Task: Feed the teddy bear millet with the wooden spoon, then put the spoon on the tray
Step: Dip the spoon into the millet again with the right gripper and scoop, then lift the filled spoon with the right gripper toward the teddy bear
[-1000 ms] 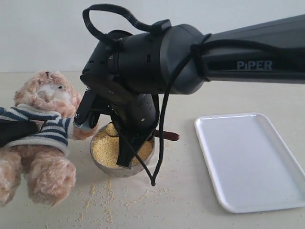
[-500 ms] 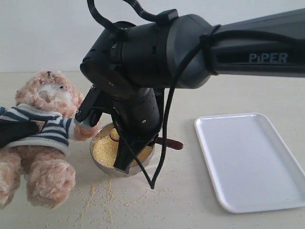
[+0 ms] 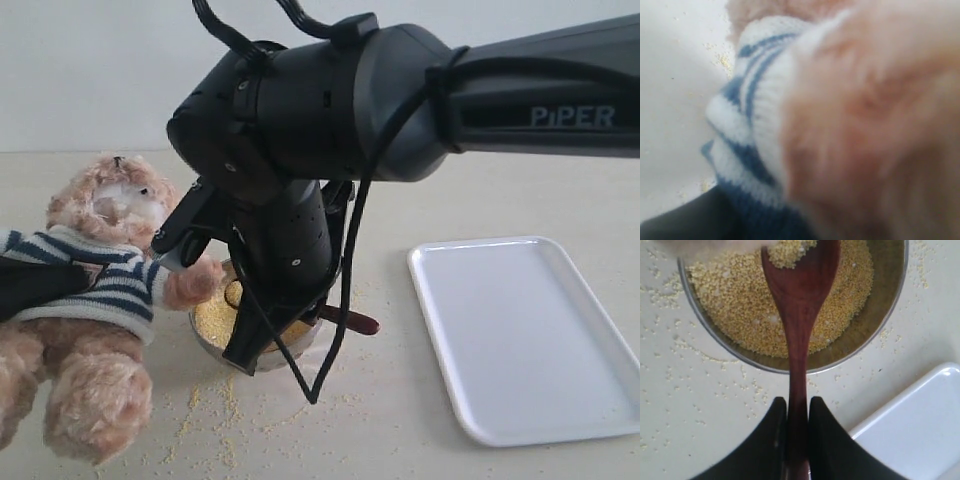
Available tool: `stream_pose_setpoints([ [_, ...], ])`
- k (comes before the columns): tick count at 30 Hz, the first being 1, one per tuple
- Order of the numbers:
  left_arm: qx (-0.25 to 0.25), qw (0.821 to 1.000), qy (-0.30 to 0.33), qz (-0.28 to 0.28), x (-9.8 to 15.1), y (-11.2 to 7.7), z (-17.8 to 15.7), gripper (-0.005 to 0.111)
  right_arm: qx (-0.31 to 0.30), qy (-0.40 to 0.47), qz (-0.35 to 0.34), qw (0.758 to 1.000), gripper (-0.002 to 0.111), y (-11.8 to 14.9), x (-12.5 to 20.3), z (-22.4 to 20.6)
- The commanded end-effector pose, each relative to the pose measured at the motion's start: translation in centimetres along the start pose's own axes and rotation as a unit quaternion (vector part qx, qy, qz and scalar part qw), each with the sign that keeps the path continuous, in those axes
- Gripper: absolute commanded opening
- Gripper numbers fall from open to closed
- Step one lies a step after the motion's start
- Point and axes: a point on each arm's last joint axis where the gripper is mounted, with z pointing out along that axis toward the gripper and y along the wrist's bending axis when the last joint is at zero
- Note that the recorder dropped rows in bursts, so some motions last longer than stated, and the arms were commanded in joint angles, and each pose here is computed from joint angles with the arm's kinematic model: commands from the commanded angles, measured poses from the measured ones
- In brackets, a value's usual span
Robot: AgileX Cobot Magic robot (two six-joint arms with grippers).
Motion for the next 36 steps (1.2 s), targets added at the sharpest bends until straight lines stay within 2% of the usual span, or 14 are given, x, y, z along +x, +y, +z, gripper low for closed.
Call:
stream_pose_setpoints([
  [1, 0.007, 1.000, 0.001, -0.016, -0.6, -0.3, -0.1, 0.005, 0.000, -0.038, 0.007, 0.999, 0.000, -0.9, 0.3, -2.0],
  [6, -0.031, 0.999, 0.018, -0.016, -1.3, 0.0, -0.1, 0.005, -0.007, -0.038, 0.036, 0.999, 0.000, -2.6, 0.8, -2.0],
  [20, -0.043, 0.998, 0.036, -0.026, -0.8, 0.2, -0.1, 0.005, 0.003, -0.063, 0.016, 0.998, 0.000, -3.2, 0.4, -2.2],
  [29, -0.049, 0.997, 0.052, -0.037, -0.5, 0.3, -0.1, 0.005, 0.017, -0.153, 0.015, 0.988, 0.000, -4.9, -2.0, -7.2],
  [36, -0.053, 0.994, 0.056, -0.080, -0.2, 0.5, -0.2, 0.005, 0.014, -0.182, 0.006, 0.983, 0.000, -5.4, -2.6, -9.1],
])
